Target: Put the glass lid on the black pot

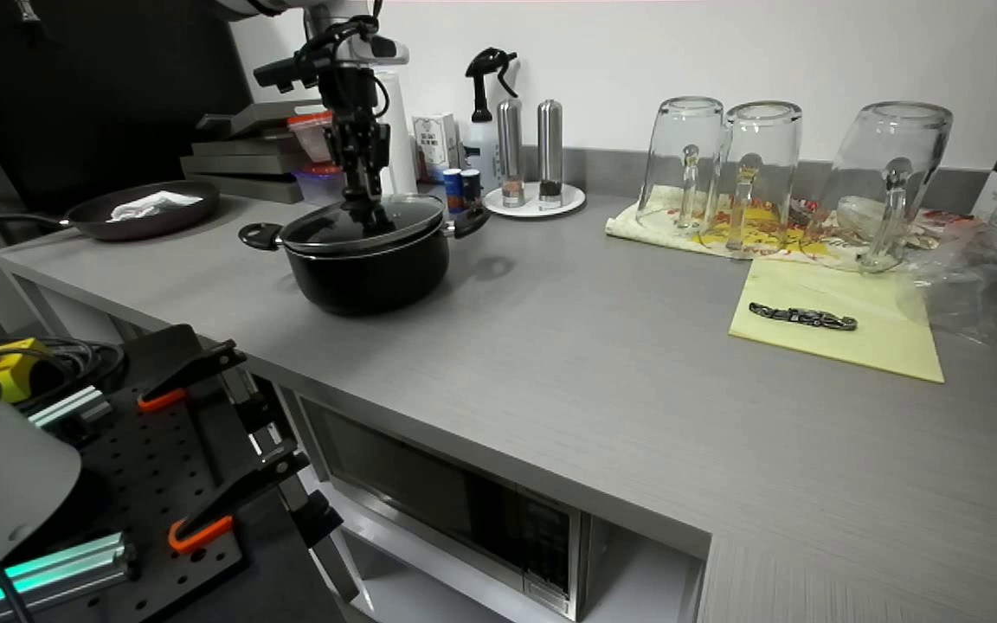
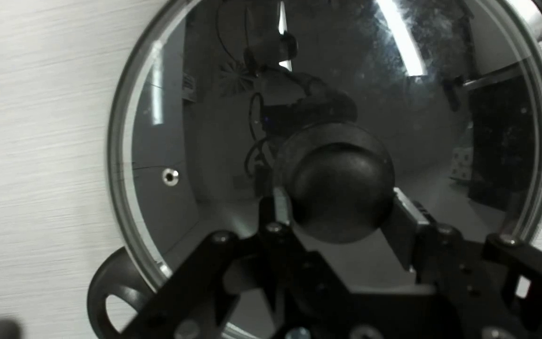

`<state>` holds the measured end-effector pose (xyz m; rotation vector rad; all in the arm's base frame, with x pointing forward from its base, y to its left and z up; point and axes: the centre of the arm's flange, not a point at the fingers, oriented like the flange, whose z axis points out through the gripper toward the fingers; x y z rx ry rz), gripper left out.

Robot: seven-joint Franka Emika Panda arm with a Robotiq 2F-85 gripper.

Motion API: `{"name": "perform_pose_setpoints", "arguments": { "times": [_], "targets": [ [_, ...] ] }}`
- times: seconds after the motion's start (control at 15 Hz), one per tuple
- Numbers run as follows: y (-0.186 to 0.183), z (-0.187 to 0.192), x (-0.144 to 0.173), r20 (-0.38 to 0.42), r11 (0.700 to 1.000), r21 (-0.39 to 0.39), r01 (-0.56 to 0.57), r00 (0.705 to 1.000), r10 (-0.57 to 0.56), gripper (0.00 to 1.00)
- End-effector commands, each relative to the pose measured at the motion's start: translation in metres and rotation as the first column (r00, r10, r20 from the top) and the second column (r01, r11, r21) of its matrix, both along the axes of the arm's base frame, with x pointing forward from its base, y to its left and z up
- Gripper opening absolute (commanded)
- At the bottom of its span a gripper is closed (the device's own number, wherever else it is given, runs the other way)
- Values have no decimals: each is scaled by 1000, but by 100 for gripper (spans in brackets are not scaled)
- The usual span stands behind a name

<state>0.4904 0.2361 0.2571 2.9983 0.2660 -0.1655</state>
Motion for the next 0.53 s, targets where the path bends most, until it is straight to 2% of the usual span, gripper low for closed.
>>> {"name": "perform_pose_setpoints", "arguments": {
  "times": [0.0, 0.47],
  "targets": [
    [5, 17, -2, 19, 999, 24, -22, 1000, 21, 25],
    [6, 12, -3, 9, 999, 23, -30, 1000, 30, 25]
  ]
}}
